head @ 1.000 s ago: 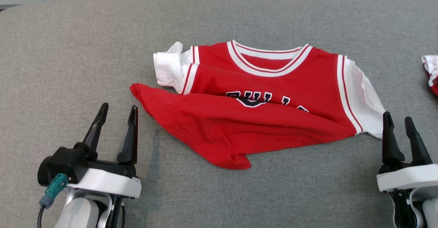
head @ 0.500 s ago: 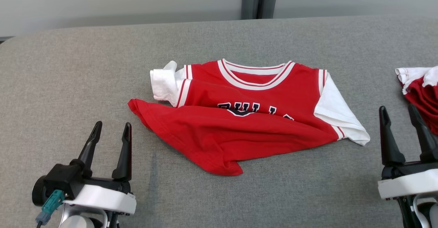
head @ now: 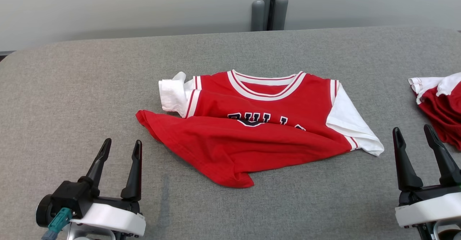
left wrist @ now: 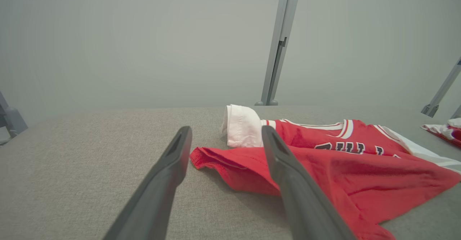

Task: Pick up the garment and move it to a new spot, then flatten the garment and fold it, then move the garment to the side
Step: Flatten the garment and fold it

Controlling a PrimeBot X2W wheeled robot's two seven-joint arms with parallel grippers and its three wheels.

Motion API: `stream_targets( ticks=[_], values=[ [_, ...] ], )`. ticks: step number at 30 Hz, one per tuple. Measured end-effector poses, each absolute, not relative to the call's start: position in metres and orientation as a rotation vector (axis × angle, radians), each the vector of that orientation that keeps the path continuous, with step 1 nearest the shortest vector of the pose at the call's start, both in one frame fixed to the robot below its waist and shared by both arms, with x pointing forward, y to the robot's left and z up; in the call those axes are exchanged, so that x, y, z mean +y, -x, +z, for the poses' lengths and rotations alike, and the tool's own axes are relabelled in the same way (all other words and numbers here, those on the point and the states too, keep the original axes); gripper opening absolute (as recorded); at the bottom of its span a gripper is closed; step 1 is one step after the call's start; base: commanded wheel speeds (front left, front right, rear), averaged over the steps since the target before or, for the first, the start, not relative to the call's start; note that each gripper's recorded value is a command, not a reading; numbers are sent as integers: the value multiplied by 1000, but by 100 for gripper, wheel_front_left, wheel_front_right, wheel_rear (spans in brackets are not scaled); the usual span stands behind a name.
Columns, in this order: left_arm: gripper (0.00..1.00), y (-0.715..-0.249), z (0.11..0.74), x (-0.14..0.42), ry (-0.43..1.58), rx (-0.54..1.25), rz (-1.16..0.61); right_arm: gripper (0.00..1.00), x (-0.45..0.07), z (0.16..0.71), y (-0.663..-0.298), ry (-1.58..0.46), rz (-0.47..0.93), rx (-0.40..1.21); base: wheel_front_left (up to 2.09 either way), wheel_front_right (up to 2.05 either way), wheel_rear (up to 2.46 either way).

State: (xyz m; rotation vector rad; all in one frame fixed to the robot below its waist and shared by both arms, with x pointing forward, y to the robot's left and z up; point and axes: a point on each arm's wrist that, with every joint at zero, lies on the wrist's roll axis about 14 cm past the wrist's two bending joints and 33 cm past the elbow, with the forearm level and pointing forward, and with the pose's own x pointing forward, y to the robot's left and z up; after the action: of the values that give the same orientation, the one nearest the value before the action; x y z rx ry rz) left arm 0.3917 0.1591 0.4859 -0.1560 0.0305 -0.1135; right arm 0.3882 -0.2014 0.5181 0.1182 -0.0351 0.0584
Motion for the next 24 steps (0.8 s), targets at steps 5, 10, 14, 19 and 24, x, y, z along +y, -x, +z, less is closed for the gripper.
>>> stream_targets(
  ticks=[5,10,14,19,24],
  values=[
    [100,-391,485,157,158,38,-118,100,-199,518,-389,-127,60,-32,0,0,0],
    [100,-391,482,143,187,61,-156,100,-198,516,-391,-132,63,-27,0,0,0],
    [100,-396,474,120,223,107,-221,100,-194,512,-395,-139,74,-14,0,0,0],
    [100,-391,426,84,289,303,-316,100,-193,503,-401,-145,76,11,0,0,0],
    [100,-388,398,68,337,404,-345,100,-199,494,-399,-149,58,35,0,0,0]
  ],
)
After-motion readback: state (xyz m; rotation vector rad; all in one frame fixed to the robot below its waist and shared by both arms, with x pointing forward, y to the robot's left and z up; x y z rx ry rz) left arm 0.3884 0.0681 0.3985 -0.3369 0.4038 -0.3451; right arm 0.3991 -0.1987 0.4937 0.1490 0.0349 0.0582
